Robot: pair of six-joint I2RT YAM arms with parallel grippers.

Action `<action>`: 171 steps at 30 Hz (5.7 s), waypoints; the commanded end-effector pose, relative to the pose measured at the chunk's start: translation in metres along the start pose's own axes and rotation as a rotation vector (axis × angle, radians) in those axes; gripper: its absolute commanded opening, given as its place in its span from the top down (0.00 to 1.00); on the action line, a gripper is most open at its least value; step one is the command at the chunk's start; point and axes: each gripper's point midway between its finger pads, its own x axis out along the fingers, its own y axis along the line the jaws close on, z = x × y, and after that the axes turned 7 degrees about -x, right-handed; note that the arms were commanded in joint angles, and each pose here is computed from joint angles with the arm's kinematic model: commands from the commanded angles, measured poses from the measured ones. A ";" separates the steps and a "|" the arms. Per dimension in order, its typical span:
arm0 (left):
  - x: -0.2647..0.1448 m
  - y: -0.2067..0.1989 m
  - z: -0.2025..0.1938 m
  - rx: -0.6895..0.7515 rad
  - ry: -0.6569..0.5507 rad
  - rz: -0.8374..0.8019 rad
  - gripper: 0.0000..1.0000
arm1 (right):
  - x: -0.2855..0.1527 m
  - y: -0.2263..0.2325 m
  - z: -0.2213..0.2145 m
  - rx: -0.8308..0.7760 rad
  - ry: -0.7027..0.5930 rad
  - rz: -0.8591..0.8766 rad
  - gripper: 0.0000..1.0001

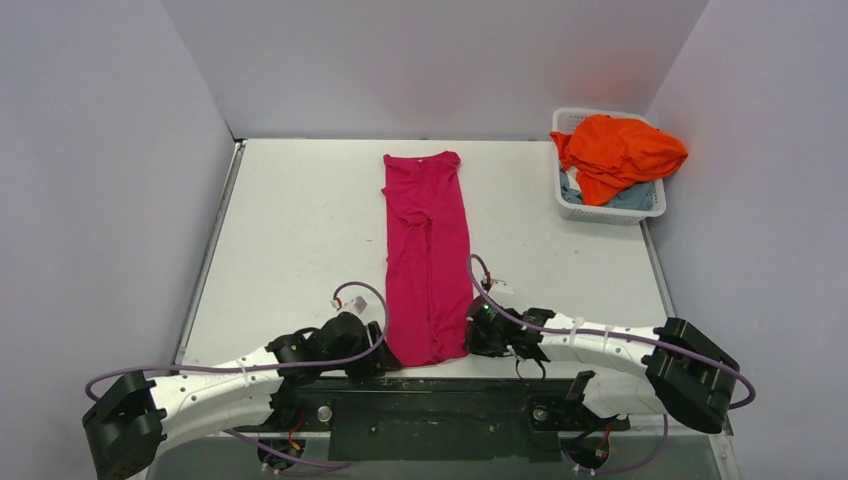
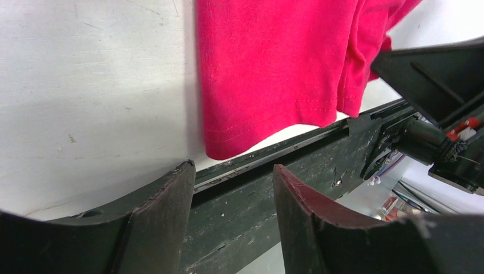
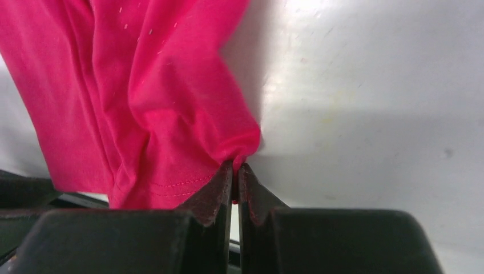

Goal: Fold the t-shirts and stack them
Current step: Grab the bottom of the folded rectangular tshirt with both arms, then fold the folded rectangular tshirt in 1/3 of the way, then grab one side of the 2/3 rectangular tshirt with both arms, then fold the long partially folded tshirt into a neat square

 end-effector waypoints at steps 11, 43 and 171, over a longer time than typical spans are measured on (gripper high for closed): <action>-0.001 0.011 0.023 0.014 -0.139 0.079 0.44 | -0.009 -0.030 -0.033 0.132 0.020 -0.091 1.00; -0.018 -0.056 0.035 0.053 -0.183 -0.089 1.00 | -0.058 -0.005 0.019 0.040 -0.144 -0.075 1.00; -0.115 -0.109 0.104 0.191 -0.327 -0.014 1.00 | -0.138 0.048 0.054 0.062 0.348 0.348 1.00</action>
